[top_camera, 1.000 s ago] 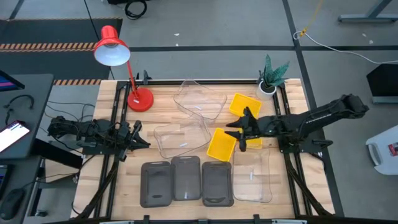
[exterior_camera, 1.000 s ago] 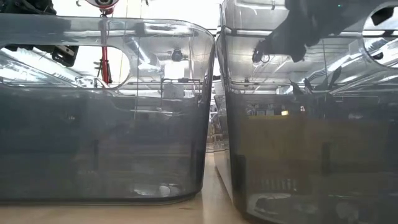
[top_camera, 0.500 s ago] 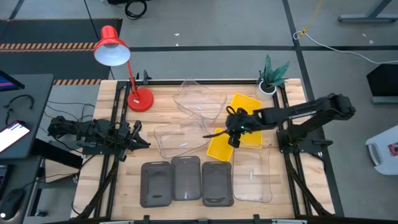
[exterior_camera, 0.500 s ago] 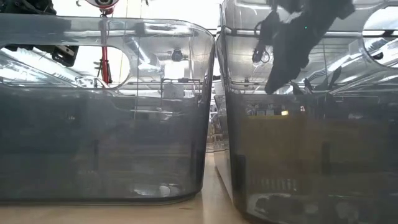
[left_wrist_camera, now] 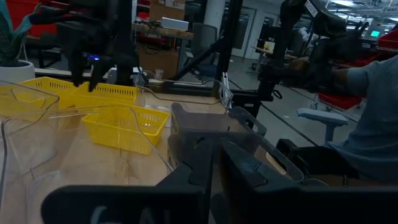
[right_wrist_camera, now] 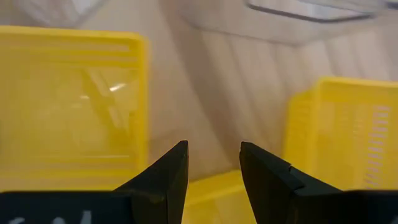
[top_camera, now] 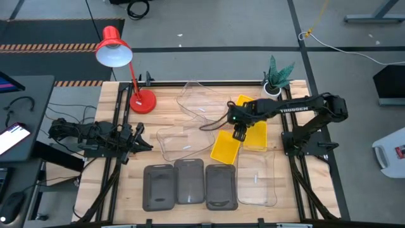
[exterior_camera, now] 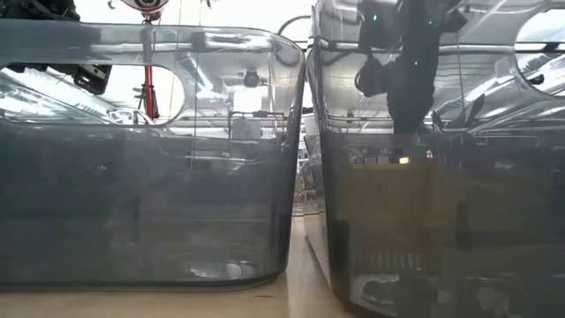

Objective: Stack baskets by color
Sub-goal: Stack the top yellow bin on the bottom right yellow bin

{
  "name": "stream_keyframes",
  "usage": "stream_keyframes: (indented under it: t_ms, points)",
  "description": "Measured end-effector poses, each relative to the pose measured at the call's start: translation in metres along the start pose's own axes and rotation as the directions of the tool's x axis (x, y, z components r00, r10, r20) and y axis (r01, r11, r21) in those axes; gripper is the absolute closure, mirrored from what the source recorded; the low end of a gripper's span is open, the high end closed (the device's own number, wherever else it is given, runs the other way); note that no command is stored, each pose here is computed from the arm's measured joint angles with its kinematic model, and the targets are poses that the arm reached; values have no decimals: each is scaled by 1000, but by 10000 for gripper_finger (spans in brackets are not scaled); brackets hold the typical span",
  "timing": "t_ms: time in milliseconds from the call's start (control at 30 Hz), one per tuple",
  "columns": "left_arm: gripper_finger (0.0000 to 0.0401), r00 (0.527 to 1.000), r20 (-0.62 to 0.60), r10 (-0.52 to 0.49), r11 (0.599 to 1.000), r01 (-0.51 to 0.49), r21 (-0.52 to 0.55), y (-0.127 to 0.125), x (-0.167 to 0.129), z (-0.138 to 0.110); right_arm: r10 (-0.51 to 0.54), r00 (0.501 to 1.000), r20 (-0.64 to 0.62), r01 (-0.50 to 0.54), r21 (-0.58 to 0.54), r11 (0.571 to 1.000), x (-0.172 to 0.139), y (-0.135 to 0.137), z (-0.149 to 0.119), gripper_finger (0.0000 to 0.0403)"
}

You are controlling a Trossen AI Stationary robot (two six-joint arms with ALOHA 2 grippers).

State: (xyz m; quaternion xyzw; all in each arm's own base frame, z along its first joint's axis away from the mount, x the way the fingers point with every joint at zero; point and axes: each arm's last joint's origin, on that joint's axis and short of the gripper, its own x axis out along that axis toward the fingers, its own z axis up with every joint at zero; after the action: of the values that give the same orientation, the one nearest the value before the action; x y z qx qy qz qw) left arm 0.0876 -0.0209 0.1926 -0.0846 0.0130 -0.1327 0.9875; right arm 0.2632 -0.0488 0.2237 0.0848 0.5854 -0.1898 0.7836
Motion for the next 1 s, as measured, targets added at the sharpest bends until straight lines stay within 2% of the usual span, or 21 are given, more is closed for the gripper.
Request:
stream_keyframes:
  t_ms: [267,467,700,1000]
  points:
    - [367,1000,0,0,1000,0,0,0,0,0,-68,996,-57,73,94,993,6,-44,1,253]
    - [370,1000,-1,0,1000,0,0,0,0,0,-75,995,-60,81,93,992,8,-66,2,253]
    - [363,1000,-1,0,1000,0,0,0,0,0,-36,998,-43,40,90,995,9,-75,3,253]
    - [371,1000,0,0,1000,0,0,0,0,0,-54,999,-3,54,83,995,10,-84,7,253]
